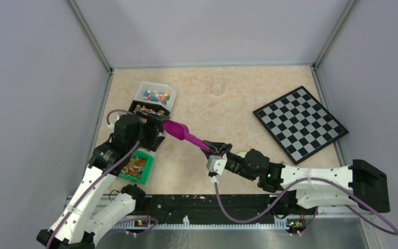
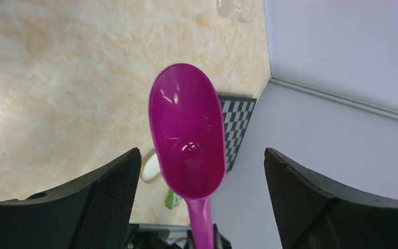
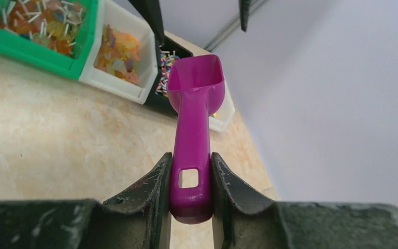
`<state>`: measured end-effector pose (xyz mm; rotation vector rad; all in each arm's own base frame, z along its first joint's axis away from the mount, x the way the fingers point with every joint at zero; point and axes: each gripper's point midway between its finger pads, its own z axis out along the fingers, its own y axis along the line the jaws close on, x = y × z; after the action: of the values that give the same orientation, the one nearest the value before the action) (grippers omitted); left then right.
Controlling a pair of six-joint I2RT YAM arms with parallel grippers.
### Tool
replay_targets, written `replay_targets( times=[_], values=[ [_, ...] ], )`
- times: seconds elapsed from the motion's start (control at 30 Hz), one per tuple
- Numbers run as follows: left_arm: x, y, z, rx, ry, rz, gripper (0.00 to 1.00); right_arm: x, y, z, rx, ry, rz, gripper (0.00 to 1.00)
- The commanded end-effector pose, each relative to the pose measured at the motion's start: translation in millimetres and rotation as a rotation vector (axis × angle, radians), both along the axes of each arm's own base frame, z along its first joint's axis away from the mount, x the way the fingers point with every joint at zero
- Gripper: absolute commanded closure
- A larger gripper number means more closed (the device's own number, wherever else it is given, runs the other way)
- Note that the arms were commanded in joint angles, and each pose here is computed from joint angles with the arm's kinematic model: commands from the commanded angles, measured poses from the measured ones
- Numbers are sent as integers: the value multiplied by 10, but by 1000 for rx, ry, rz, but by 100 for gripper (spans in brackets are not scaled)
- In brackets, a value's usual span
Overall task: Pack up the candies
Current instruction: Pick up the spatula from the center of the board.
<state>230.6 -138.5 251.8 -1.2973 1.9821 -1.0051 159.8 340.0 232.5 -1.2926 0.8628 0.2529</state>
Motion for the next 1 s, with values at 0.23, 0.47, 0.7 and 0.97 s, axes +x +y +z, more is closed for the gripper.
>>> replay_targets(
  times=[0.23,0.47,0.7,0.97],
  values=[
    [264,509,1,561,-239,-47,1,252,-105,127,283,582,-289,100],
    [297,905,-198,788,-97,37,2,317,-188,257,362,819,-309,100],
    [279,1351,-461,796,99,125,7,371,-213,440,351,967,-303,100],
    [374,385,252,663,-641,-426,12,281,-99,410,212,1065,-189,100]
  ],
)
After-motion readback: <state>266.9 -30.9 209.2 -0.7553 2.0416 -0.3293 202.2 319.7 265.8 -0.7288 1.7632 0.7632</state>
